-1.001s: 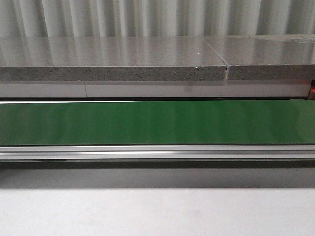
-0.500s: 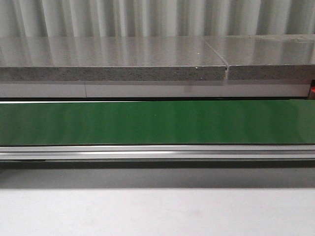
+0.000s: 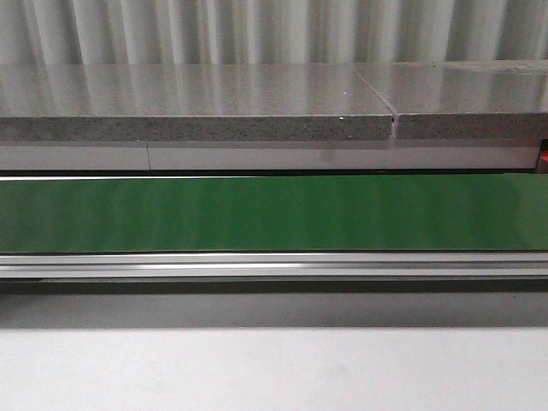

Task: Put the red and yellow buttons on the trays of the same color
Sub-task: 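Open the right gripper and return it above the belt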

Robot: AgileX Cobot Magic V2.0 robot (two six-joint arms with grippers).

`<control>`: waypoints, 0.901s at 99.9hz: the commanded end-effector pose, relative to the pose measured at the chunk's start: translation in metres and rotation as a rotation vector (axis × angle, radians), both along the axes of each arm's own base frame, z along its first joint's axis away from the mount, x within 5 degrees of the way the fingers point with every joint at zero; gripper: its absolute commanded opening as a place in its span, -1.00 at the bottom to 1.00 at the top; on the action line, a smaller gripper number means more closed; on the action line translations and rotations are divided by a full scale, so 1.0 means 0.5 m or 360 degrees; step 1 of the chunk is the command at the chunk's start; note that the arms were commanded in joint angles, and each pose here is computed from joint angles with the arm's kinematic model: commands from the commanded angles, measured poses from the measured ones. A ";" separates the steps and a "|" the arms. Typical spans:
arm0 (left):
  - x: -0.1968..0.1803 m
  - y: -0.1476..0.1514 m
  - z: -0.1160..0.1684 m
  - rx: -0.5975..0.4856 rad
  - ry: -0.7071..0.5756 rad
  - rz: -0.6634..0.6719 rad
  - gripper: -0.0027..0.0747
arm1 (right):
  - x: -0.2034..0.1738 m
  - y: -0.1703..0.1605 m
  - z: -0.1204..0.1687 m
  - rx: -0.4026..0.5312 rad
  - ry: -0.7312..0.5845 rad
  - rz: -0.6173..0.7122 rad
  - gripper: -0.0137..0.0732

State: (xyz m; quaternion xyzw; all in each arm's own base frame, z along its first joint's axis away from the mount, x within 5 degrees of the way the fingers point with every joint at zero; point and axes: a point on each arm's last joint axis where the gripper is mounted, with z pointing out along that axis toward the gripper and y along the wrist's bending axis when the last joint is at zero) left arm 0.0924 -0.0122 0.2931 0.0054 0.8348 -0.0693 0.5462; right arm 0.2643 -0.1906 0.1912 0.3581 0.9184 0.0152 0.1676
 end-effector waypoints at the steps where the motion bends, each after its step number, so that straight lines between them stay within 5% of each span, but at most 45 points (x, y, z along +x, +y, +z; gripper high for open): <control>1: 0.005 -0.002 0.030 -0.0037 -0.0152 -0.0006 -0.98 | 0.000 -0.005 0.054 -0.0080 -0.0136 -0.0032 0.50; 45: 0.005 -0.002 0.030 -0.0037 -0.0152 -0.0006 -0.98 | -0.035 0.059 0.205 -0.0294 -0.0449 0.0040 0.50; 90: 0.005 -0.002 0.030 -0.0037 -0.0152 -0.0006 -0.98 | -0.058 0.283 0.297 -0.0357 -0.0758 0.0636 0.49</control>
